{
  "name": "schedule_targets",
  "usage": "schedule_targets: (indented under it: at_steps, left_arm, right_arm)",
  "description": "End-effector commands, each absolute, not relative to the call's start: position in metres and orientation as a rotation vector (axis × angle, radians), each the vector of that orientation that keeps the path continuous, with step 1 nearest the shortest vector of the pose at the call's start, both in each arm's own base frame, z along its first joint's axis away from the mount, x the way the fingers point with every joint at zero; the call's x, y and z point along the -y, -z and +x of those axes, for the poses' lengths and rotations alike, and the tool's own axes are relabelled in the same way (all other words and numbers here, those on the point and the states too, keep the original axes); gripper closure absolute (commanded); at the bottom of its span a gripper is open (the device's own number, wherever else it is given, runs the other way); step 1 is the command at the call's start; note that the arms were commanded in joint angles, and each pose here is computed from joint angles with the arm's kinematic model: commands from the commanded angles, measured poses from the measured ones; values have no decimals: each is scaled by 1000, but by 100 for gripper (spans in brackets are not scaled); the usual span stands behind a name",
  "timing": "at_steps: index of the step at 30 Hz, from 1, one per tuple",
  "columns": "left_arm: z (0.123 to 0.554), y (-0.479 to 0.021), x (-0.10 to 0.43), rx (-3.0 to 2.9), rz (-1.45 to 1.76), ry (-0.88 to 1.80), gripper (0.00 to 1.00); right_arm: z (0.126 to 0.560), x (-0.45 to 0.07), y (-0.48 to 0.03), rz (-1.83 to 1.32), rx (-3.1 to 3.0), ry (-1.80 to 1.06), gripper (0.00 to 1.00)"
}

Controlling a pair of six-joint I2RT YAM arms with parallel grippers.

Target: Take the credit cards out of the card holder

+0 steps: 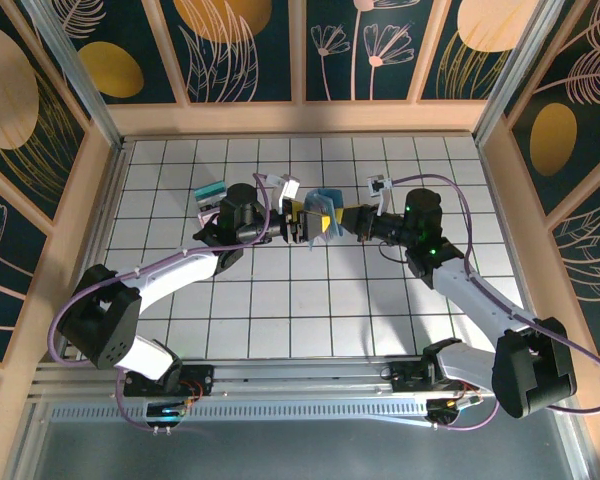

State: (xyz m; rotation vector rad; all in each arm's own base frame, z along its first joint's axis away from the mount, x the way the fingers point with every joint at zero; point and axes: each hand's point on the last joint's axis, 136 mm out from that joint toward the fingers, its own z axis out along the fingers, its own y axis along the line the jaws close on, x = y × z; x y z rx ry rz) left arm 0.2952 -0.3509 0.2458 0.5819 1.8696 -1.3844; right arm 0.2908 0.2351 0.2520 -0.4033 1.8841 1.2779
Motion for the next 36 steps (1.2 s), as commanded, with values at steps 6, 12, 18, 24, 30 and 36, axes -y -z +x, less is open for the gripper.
schedule_targets:
  at_steps: [6, 12, 18, 24, 30, 36]
  left_arm:
    - [286, -280, 361, -1740, 658, 1461, 15]
    - [289, -276, 363, -1747, 650, 1462, 10]
    - [295, -272, 365, -1760, 633, 1455, 7]
    - [300, -270, 364, -1771, 607, 1433, 1]
    - [308, -261, 365, -1812, 570, 1404, 1]
    - [313, -255, 363, -1837, 543, 1378, 2]
  right_arm:
    - [294, -235, -269, -363, -1832, -1276, 100]
    - [296, -234, -269, -314, -1840, -1298, 100]
    - [302, -230, -268, -225, -1876, -1294, 100]
    - [303, -228, -268, -175, -1889, -1276, 100]
    - [301, -229, -276, -172, -1872, -1274, 100]
    - [300, -229, -281, -173, -1865, -1260, 100]
